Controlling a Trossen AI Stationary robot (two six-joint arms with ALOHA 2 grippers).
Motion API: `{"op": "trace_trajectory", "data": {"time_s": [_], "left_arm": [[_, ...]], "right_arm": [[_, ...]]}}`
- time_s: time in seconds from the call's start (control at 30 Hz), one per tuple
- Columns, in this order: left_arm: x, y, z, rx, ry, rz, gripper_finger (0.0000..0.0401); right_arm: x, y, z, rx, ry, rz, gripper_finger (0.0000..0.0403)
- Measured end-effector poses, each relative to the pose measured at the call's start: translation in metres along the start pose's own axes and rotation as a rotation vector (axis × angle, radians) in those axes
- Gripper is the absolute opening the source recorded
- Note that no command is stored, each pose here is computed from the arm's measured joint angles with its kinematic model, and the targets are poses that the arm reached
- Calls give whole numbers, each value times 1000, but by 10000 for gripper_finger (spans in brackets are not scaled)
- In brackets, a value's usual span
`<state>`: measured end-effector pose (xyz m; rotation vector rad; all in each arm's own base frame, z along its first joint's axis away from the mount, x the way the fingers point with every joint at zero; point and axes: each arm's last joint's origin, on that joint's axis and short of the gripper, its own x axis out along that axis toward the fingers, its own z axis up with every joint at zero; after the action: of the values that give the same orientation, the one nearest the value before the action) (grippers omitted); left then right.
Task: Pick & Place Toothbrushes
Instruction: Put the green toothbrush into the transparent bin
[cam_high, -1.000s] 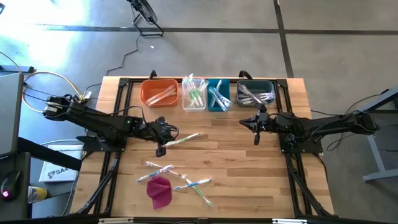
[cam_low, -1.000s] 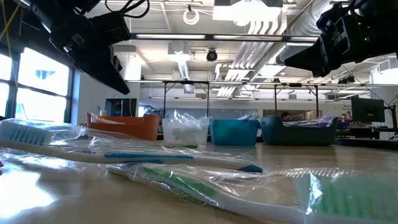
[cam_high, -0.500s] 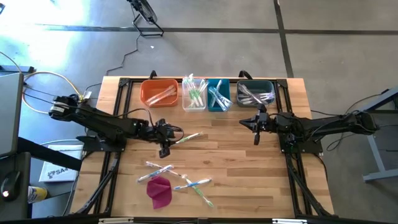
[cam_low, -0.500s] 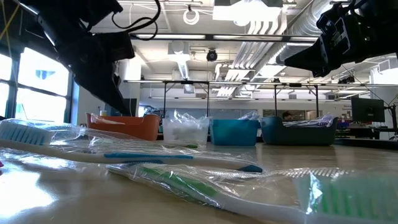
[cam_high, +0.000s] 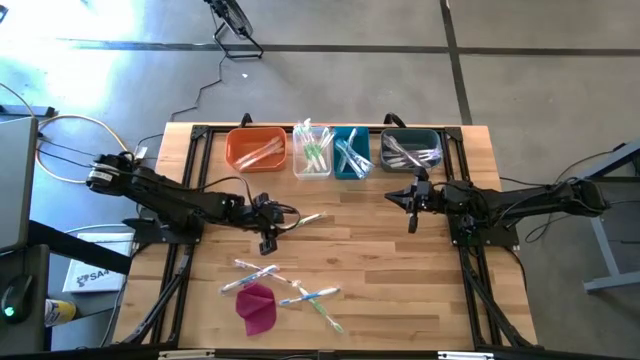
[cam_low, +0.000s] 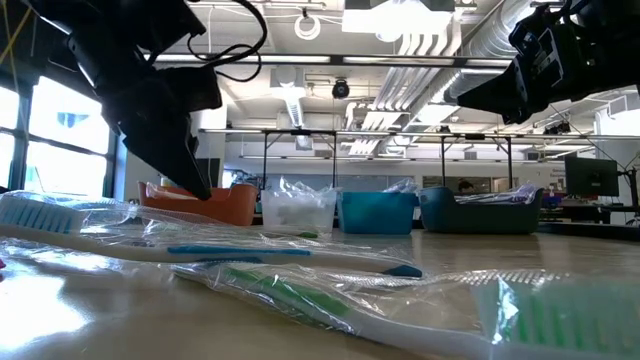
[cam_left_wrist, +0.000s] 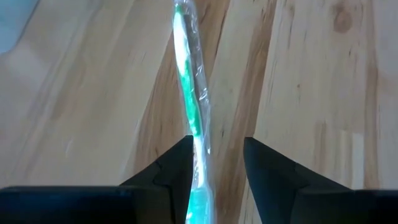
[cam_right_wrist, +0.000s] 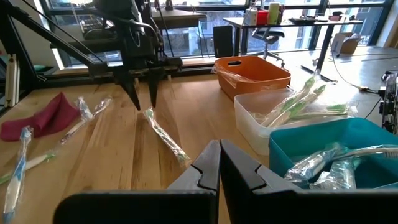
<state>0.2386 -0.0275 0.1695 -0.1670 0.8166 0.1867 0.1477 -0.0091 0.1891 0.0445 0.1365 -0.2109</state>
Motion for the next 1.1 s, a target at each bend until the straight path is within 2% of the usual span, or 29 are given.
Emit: {"op": "trace_trajectory", "data": {"time_s": [0.3, 0.73, 0.9, 1.1], "left_arm": [[1, 1, -2, -73, 20, 8, 138], [34, -1, -17, -112, 123, 57, 138], [35, -1, -18, -146, 122, 71, 138], [35, 0, -18, -155, 124, 76, 106]], "right_arm": [[0, 0, 0, 0, 1, 0, 4], [0, 0, -1, -1, 7, 0, 4], [0, 0, -1, -1, 6, 0, 4], [0, 0, -1, -1, 7, 0, 4]]}}
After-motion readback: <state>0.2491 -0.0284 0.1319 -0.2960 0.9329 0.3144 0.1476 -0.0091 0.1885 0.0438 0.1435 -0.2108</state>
